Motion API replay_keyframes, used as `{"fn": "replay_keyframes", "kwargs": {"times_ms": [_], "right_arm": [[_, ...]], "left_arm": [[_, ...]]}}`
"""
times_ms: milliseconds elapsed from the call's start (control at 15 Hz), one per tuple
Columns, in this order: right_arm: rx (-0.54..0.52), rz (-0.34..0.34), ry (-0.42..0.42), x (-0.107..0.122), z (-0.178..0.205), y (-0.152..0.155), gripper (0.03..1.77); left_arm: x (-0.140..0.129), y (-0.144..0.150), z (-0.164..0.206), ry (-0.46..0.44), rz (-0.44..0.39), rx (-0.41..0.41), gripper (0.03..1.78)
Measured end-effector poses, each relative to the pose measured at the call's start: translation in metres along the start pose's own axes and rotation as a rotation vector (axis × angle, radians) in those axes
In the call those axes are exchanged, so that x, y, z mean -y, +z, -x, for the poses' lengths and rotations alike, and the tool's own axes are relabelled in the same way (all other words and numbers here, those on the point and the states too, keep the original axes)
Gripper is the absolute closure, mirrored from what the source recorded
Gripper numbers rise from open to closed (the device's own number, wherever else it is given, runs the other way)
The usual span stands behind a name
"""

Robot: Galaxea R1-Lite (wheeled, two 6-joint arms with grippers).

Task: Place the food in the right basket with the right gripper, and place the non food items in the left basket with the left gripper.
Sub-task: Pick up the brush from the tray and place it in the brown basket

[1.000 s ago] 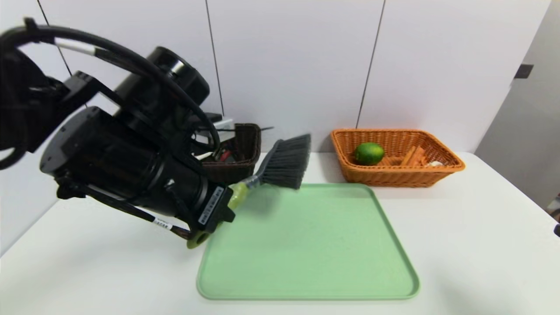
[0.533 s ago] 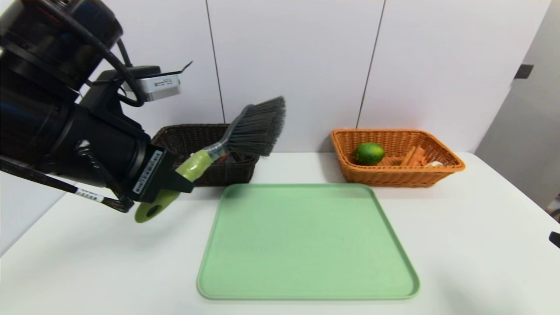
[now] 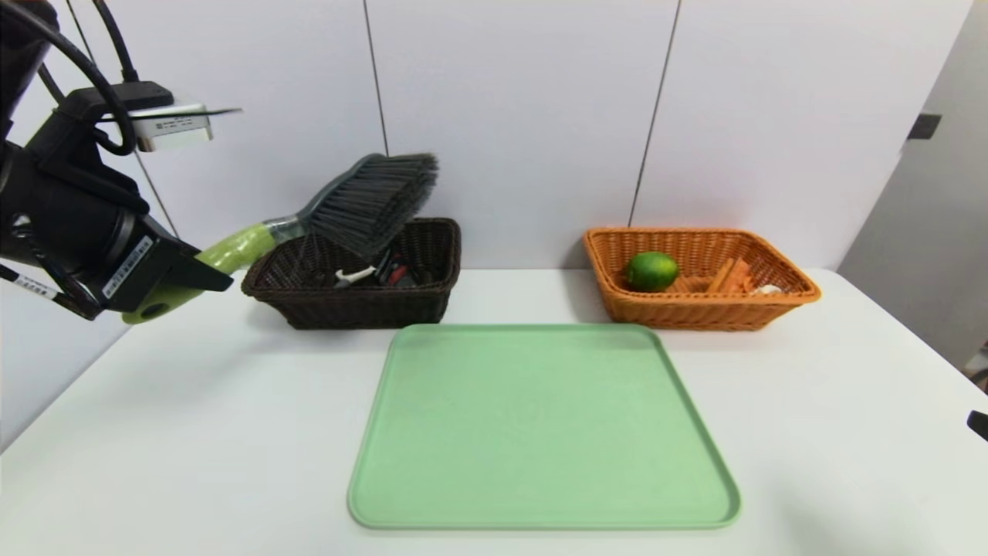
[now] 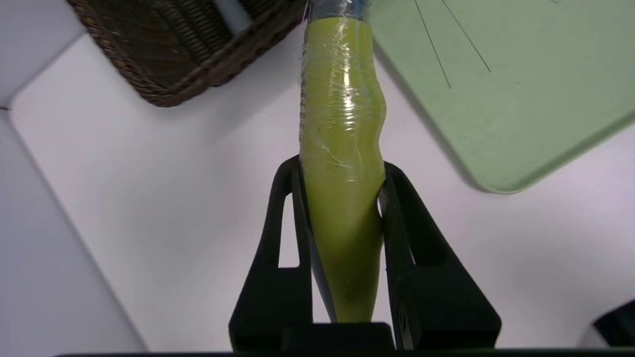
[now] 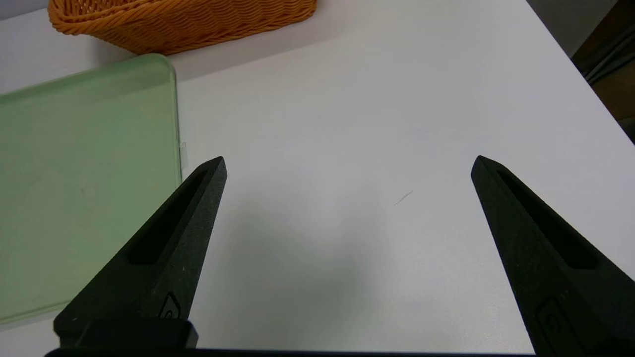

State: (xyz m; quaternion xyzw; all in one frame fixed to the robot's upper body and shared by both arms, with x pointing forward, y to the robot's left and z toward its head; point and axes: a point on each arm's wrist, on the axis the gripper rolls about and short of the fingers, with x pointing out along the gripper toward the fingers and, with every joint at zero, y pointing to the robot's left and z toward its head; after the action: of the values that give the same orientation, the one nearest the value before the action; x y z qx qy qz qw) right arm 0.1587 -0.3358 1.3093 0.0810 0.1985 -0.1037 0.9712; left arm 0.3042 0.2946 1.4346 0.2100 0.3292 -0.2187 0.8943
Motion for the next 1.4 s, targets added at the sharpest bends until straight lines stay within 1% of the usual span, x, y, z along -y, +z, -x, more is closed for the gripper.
{"fn": "replay_keyframes", "kwargs": {"times_ms": [133, 200, 400, 600, 667, 733, 1067, 1267, 1400], "right_arm": [[-0.002, 0.000, -0.001, 0.000, 0.000, 0.000, 0.10], [-0.002, 0.000, -0.001, 0.000, 0.000, 0.000, 0.10], [-0.004, 0.000, -0.005, 0.000, 0.000, -0.001, 0.10], [0.000, -0.001, -0.006, 0.001, 0.001, -0.001, 0.10], [-0.001, -0.001, -0.006, 0.001, 0.001, -0.002, 0.10], [-0.005, 0.000, -0.008, 0.001, 0.000, -0.004, 0.10], [-0.028, 0.008, -0.012, 0.002, -0.002, -0.011, 0.10], [-0.039, 0.013, -0.014, 0.002, -0.004, -0.012, 0.10], [-0.048, 0.015, -0.016, 0.002, -0.006, -0.013, 0.10]], "left_arm": [[-0.021, -0.005, -0.001, 0.069, -0.105, -0.009, 1.39], [-0.031, -0.005, -0.003, 0.106, -0.140, -0.004, 1.39], [-0.053, 0.001, -0.015, 0.203, -0.171, 0.045, 1.39], [-0.079, 0.003, -0.031, 0.291, -0.275, 0.068, 1.39], [-0.087, 0.001, -0.035, 0.305, -0.317, 0.072, 1.39], [-0.092, -0.001, -0.037, 0.298, -0.337, 0.077, 1.39], [-0.106, -0.002, -0.048, 0.319, -0.322, 0.078, 1.39], [-0.113, -0.004, -0.055, 0.322, -0.318, 0.064, 1.39], [-0.115, -0.003, -0.058, 0.320, -0.327, 0.062, 1.39]]}}
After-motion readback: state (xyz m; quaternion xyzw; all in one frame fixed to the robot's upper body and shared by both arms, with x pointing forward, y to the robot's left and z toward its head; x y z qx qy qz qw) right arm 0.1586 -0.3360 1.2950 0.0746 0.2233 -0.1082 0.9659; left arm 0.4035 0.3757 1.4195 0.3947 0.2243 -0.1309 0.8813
